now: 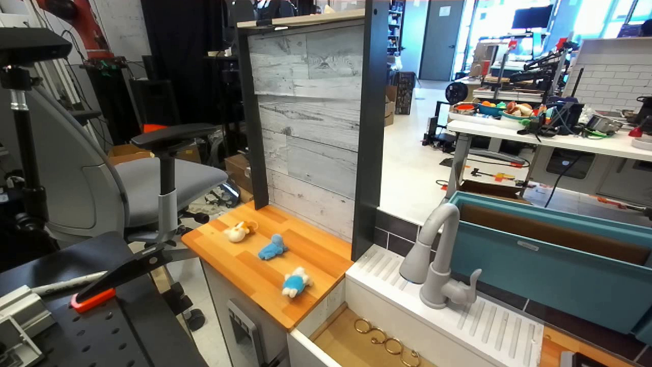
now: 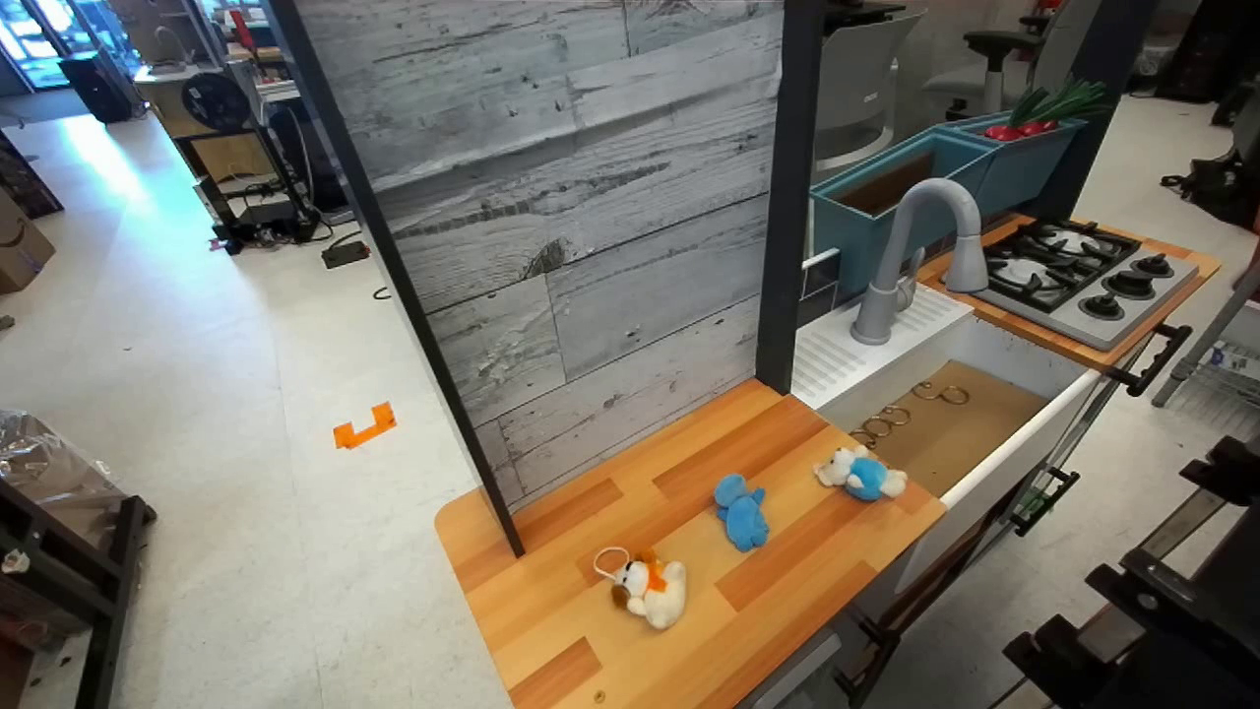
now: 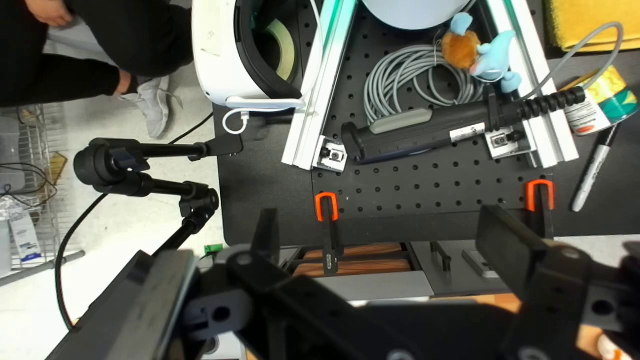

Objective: Pick the blue object and move it slightly up on the counter

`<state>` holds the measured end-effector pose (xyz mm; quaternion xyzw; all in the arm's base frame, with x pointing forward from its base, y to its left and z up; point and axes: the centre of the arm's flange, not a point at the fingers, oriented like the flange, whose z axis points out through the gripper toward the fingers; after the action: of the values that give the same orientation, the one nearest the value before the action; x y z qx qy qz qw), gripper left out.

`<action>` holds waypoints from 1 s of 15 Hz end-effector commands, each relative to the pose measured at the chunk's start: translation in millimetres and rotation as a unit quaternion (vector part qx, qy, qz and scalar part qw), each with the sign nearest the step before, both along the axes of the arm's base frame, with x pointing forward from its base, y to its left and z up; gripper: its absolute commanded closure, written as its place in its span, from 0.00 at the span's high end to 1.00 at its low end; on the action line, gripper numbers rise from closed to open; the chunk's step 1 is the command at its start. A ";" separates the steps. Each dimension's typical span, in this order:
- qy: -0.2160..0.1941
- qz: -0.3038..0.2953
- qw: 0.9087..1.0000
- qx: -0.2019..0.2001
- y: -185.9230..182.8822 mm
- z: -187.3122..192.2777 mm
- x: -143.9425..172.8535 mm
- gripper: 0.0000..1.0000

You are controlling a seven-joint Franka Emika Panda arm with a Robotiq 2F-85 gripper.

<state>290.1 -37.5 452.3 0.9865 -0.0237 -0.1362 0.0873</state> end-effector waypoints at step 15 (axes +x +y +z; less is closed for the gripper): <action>0.006 -0.016 1.000 0.005 -2.0 -6.9 21.1 1.00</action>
<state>290.9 -37.9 450.8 0.9862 -0.0259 -0.1385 0.0869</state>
